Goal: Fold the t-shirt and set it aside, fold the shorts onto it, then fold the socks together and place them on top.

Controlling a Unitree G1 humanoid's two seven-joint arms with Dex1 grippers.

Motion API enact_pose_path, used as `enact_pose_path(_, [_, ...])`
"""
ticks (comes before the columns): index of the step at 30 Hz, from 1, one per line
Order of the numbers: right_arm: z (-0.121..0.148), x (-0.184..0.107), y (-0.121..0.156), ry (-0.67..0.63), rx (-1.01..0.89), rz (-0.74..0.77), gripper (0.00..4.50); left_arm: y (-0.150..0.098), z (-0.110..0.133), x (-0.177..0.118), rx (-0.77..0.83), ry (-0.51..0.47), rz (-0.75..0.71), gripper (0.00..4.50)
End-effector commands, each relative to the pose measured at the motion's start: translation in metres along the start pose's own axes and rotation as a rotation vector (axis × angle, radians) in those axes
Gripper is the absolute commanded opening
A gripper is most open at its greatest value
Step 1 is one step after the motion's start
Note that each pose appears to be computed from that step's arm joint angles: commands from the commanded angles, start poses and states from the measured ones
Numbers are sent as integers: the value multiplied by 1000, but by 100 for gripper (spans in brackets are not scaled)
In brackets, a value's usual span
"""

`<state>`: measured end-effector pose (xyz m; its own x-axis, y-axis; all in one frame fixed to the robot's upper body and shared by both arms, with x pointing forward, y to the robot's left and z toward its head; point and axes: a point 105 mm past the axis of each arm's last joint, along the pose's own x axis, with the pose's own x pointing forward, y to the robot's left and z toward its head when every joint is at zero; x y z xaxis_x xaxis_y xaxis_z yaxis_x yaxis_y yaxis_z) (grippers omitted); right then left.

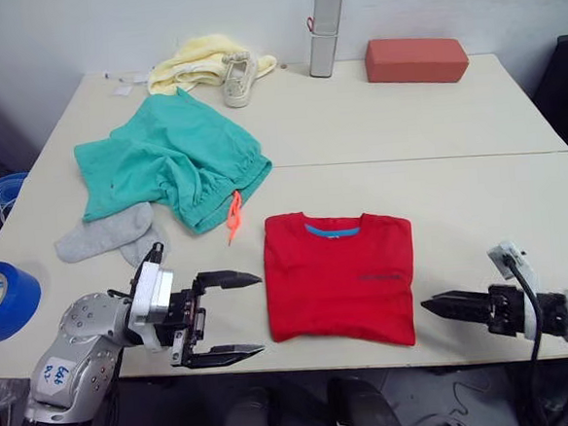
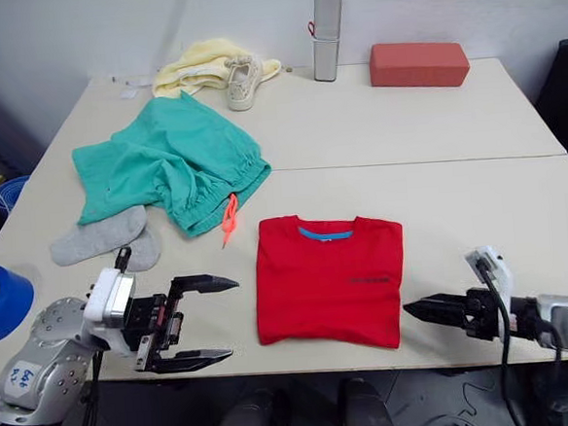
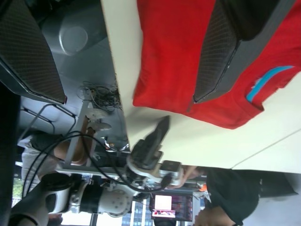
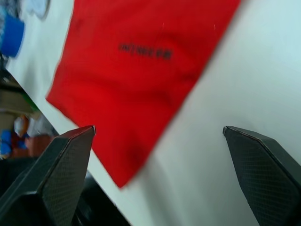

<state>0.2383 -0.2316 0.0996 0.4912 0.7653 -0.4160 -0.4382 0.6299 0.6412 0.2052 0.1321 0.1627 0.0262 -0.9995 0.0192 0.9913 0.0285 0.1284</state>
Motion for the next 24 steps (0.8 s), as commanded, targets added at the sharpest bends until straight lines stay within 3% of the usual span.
enact_pose_path(1, [-12,12,3,85,68,15,450,-1,10,-1,52,3,10,448])
enact_pose_path(10, [-29,76,40,212,65,155,450,6,14,-2,95,-8,97,448])
enact_pose_path(17, [-37,91,31,266,49,84,450,10,14,-5,110,5,122,448])
enact_pose_path(20, [-38,94,30,277,23,67,388,12,16,-5,122,8,130,450])
enact_pose_path(24, [-40,94,26,282,-29,33,250,13,15,-6,130,11,140,450])
